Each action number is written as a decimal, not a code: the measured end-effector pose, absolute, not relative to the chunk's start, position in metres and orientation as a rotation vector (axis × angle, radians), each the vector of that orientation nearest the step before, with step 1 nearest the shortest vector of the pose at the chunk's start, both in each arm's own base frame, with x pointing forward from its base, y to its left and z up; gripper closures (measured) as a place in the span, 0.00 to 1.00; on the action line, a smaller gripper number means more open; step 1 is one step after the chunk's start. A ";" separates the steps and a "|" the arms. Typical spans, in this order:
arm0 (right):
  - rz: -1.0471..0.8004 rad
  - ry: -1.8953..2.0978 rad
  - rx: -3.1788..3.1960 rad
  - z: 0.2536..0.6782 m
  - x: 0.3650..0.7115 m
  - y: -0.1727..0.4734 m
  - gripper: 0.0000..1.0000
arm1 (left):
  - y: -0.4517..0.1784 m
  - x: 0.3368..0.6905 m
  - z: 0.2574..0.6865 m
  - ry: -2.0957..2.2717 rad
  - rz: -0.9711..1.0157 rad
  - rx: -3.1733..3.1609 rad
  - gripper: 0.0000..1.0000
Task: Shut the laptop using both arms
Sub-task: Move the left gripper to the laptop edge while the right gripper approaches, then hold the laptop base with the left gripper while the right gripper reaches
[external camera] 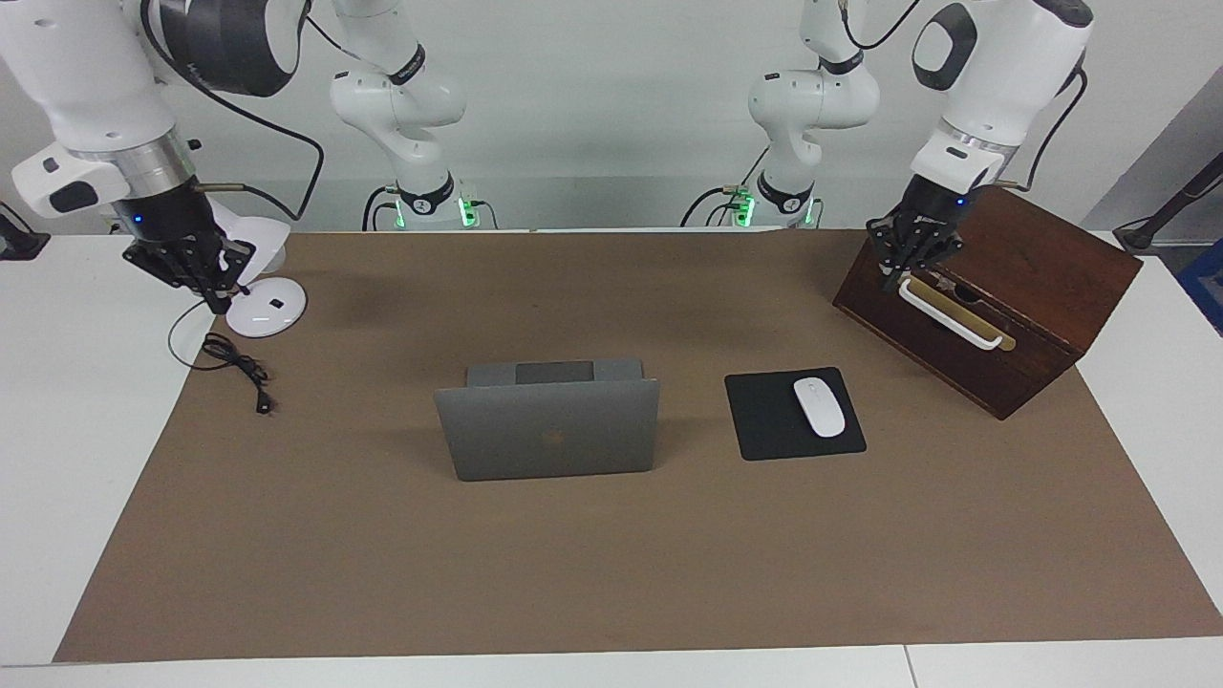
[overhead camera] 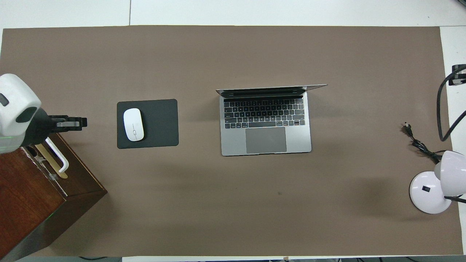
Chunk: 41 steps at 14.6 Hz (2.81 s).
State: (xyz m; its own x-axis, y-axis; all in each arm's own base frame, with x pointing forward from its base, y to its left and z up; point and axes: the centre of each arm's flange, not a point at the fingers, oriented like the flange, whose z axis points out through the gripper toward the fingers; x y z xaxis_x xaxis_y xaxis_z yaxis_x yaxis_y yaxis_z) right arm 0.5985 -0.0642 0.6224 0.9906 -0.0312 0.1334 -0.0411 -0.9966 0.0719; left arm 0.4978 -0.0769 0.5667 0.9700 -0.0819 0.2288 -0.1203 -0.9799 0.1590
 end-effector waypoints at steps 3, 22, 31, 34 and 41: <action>0.259 -0.052 3.047 0.614 0.619 -0.065 0.99 | -0.109 0.484 0.549 -0.170 0.420 2.920 0.99; 0.581 -0.101 3.019 0.521 0.759 -0.009 0.99 | -0.310 0.399 0.404 -0.454 0.728 2.682 0.99; 0.576 -0.053 3.127 0.495 0.762 0.091 0.99 | -0.336 0.396 0.357 -0.491 0.791 2.645 0.99; 0.523 -0.003 3.164 0.492 0.757 0.114 0.99 | -0.343 0.393 0.338 -0.507 0.803 2.638 0.99; 0.409 0.074 3.236 0.478 0.743 0.170 0.99 | -0.351 0.388 0.296 -0.531 0.844 2.623 0.99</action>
State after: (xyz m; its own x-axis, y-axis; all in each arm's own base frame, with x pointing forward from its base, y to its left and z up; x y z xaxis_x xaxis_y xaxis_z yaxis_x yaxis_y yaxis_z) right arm 0.7429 0.1700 0.4783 0.9677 0.0296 0.2504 0.0598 -0.9917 -0.1141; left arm 0.3883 -0.3514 0.2960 0.7545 -0.2450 0.6088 -0.4432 -0.8745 0.1973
